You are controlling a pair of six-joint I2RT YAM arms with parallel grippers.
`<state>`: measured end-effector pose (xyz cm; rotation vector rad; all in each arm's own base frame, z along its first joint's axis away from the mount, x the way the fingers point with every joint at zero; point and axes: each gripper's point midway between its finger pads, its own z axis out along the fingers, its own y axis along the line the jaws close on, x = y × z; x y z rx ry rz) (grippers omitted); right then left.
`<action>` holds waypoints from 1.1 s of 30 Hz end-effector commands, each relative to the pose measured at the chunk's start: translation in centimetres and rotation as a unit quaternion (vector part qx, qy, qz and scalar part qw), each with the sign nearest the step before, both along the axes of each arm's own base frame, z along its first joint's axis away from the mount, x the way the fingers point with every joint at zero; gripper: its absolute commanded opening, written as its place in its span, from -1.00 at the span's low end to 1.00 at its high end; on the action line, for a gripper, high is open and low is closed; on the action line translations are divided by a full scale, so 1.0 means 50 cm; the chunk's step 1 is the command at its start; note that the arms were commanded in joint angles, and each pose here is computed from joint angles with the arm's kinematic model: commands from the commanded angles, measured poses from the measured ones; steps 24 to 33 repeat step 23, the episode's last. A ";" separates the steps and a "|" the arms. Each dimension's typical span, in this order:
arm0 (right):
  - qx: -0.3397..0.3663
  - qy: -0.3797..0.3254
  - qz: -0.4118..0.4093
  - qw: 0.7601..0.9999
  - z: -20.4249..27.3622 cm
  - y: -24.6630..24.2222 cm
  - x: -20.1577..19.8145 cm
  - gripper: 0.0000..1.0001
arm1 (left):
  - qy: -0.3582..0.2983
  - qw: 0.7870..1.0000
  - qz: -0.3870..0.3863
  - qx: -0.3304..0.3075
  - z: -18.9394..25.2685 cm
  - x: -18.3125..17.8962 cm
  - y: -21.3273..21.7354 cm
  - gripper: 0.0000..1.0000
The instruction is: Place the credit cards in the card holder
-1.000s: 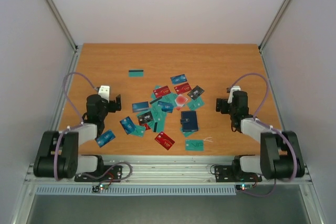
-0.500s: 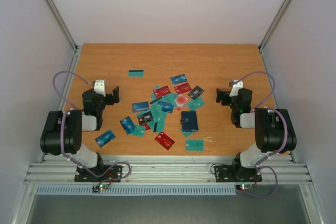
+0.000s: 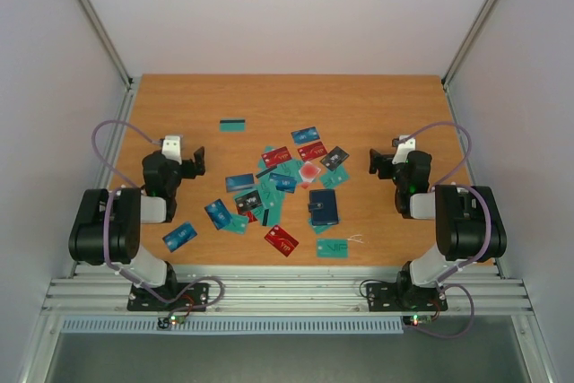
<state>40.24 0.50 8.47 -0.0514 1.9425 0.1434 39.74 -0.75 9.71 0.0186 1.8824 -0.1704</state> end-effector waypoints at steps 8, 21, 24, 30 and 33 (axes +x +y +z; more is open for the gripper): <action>0.000 -0.025 0.000 1.000 0.023 -0.002 0.005 0.97 | -0.036 0.999 0.006 0.013 0.038 0.016 0.005 0.99; -0.001 -0.018 -0.005 1.000 0.018 -0.006 0.009 0.97 | -0.037 0.999 0.006 0.013 0.039 0.016 0.005 0.99; -0.001 -0.022 -0.006 1.000 0.022 -0.006 0.007 0.97 | -0.037 0.999 0.006 0.013 0.039 0.016 0.005 0.99; -0.001 -0.022 -0.006 1.000 0.022 -0.006 0.007 0.97 | -0.037 0.999 0.006 0.013 0.039 0.016 0.005 0.99; -0.001 -0.022 -0.006 1.000 0.022 -0.006 0.007 0.97 | -0.037 0.999 0.006 0.013 0.039 0.016 0.005 0.99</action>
